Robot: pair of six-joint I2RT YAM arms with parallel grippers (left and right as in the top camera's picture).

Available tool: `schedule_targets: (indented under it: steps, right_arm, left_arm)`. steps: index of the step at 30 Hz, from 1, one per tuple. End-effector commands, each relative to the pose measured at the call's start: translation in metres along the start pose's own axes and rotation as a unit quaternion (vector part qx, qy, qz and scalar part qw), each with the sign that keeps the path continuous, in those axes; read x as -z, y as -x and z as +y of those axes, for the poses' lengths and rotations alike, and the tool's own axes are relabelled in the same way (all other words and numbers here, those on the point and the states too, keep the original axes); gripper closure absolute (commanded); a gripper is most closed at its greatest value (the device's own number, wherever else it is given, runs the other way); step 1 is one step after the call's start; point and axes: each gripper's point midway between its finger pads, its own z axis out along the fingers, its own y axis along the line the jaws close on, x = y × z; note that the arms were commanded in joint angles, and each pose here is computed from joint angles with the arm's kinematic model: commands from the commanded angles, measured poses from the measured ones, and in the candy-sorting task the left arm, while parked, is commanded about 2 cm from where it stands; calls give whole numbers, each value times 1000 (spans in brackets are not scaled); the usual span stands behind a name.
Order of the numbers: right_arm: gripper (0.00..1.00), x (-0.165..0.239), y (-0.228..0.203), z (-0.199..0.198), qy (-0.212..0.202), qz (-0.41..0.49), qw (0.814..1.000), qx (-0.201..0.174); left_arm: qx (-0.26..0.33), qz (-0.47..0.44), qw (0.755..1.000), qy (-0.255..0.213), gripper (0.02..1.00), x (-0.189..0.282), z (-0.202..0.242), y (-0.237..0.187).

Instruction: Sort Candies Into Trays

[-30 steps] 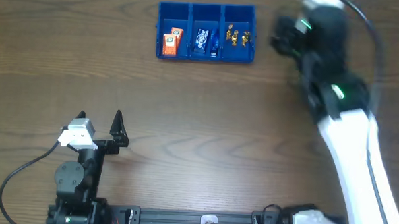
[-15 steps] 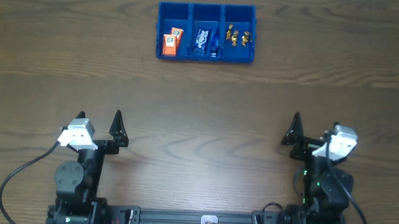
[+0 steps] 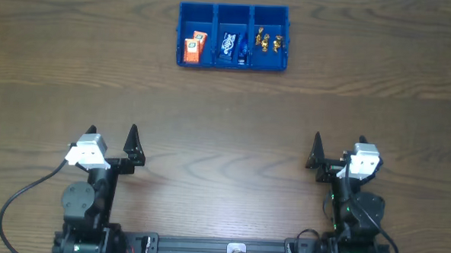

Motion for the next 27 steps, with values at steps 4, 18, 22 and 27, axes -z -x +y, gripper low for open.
schedule_targets:
  steps: [4, 18, 22, 27]
  right_arm:
    - [3, -2, 2, 1, 4, -25, 998, 58]
    - [3, -2, 1, 2, 7, -23, 998, 58]
    - [3, -2, 1, 2, 7, -23, 998, 58]
    - [3, -2, 1, 2, 7, -23, 998, 58]
  left_arm:
    - [-8, 24, 1000, 10, 20, -1, 6, -16]
    - [-8, 24, 1000, 10, 20, -1, 6, -16]
    - [-8, 24, 1000, 10, 20, -1, 6, -16]
    - [-8, 24, 1000, 10, 20, -1, 6, -16]
